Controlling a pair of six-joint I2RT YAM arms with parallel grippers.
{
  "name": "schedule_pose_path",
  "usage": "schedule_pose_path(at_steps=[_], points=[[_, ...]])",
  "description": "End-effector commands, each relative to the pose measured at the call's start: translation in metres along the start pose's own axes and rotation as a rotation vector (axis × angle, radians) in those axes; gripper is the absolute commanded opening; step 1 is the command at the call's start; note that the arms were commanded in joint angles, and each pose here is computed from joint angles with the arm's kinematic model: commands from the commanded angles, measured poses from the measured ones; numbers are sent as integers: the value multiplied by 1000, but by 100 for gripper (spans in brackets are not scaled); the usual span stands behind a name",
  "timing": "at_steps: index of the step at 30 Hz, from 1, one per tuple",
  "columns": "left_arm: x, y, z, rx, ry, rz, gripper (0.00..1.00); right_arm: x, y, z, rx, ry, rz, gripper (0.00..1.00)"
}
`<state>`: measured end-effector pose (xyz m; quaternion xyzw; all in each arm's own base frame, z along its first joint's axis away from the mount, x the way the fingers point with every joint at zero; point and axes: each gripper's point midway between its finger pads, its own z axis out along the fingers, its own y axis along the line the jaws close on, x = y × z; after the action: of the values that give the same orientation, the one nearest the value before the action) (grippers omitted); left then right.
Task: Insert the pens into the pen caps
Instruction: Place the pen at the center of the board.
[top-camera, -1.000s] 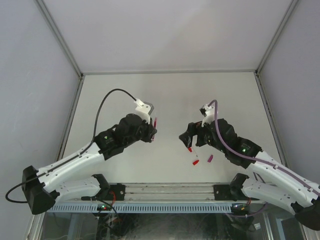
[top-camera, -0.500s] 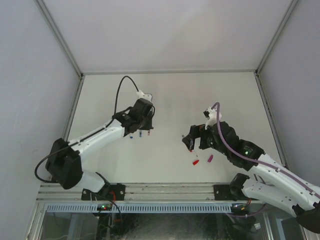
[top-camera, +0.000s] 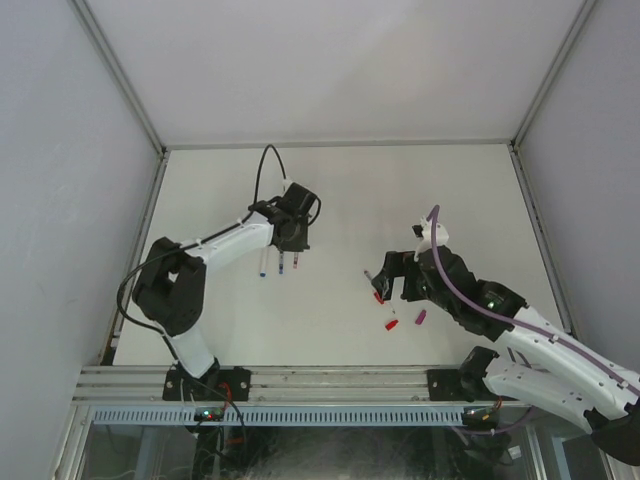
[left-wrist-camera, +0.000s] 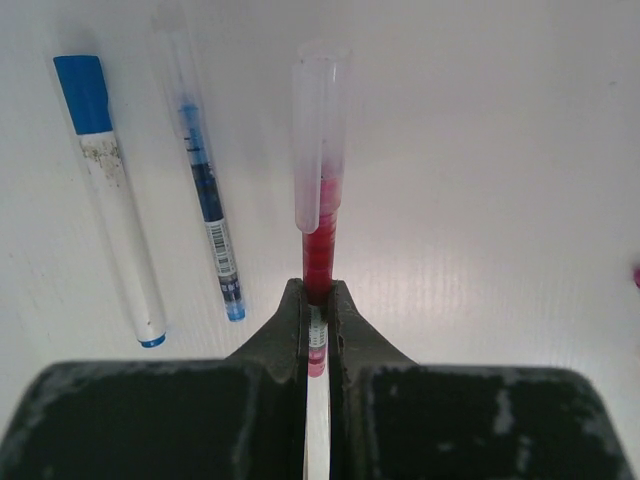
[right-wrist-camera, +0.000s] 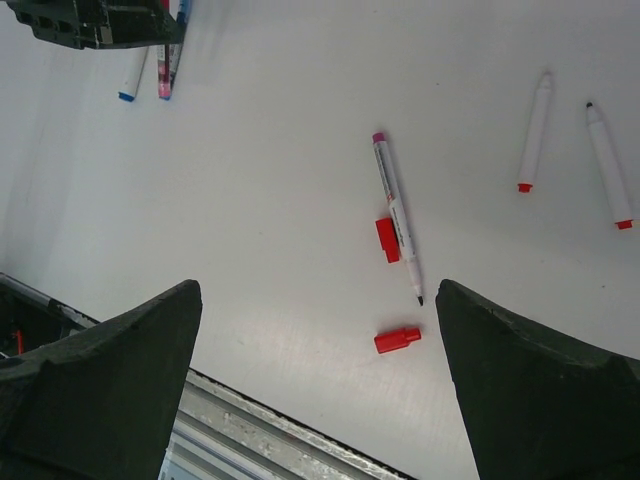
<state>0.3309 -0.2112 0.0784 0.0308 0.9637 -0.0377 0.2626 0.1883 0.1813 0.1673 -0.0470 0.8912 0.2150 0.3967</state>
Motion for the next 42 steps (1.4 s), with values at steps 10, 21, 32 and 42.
schedule_pose_path(at_steps=[10,21,32,42], points=[[-9,-1,25,-6,34,-98,0,-13,-11,-10,32,-92,31,100],[-4,10,49,-30,64,-134,3,-23,-17,-21,34,-166,44,100],[5,19,63,-48,86,-150,12,-17,-14,-17,20,-138,38,100],[23,26,70,-64,115,-156,17,-19,-9,-11,9,-135,21,100]])
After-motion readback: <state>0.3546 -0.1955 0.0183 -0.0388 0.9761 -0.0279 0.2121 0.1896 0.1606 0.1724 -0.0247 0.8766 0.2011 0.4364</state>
